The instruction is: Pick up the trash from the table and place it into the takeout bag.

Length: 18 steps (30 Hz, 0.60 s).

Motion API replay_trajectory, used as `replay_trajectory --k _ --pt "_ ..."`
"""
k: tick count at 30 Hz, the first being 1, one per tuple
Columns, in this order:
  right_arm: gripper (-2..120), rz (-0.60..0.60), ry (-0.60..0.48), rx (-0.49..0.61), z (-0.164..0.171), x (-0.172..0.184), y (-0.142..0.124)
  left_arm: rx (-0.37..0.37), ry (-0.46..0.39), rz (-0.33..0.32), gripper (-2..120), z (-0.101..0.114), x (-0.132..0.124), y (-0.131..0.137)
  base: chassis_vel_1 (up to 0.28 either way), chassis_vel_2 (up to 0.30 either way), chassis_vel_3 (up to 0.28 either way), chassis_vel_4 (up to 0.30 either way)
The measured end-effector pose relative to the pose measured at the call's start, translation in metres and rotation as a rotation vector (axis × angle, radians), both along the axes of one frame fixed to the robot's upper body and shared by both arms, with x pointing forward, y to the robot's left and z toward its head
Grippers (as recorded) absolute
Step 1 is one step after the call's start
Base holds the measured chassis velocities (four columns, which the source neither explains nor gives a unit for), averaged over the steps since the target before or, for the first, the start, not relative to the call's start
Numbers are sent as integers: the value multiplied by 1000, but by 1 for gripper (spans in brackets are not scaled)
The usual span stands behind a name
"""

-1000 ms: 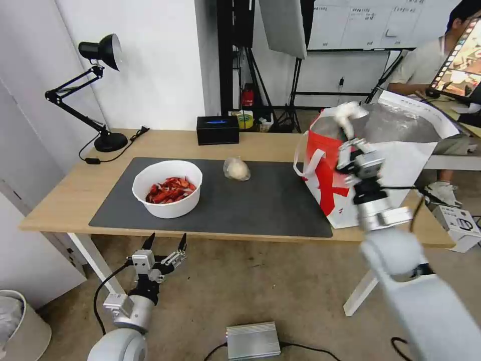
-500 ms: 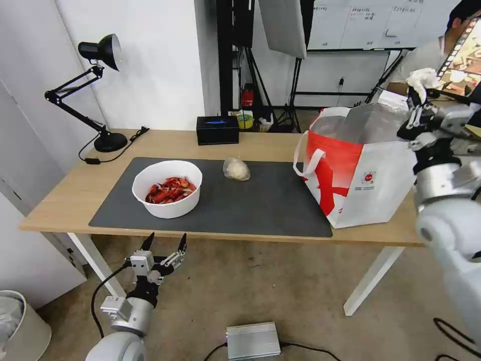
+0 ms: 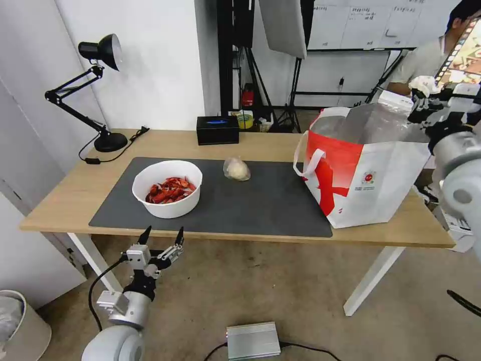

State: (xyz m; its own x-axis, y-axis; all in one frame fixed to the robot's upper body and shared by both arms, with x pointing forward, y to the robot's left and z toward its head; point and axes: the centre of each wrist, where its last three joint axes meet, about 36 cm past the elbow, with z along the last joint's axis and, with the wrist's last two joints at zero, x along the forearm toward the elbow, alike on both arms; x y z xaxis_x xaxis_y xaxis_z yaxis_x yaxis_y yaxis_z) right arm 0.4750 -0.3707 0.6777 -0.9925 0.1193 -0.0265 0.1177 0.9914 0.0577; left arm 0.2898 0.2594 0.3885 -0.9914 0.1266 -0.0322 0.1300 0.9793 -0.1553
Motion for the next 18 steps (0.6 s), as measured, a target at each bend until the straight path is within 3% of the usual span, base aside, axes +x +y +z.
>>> replay_trajectory --k 18 --pt "0 -28 317 195 32 47 17 -12 4 13 100 -2 4 10 0 0 0 0"
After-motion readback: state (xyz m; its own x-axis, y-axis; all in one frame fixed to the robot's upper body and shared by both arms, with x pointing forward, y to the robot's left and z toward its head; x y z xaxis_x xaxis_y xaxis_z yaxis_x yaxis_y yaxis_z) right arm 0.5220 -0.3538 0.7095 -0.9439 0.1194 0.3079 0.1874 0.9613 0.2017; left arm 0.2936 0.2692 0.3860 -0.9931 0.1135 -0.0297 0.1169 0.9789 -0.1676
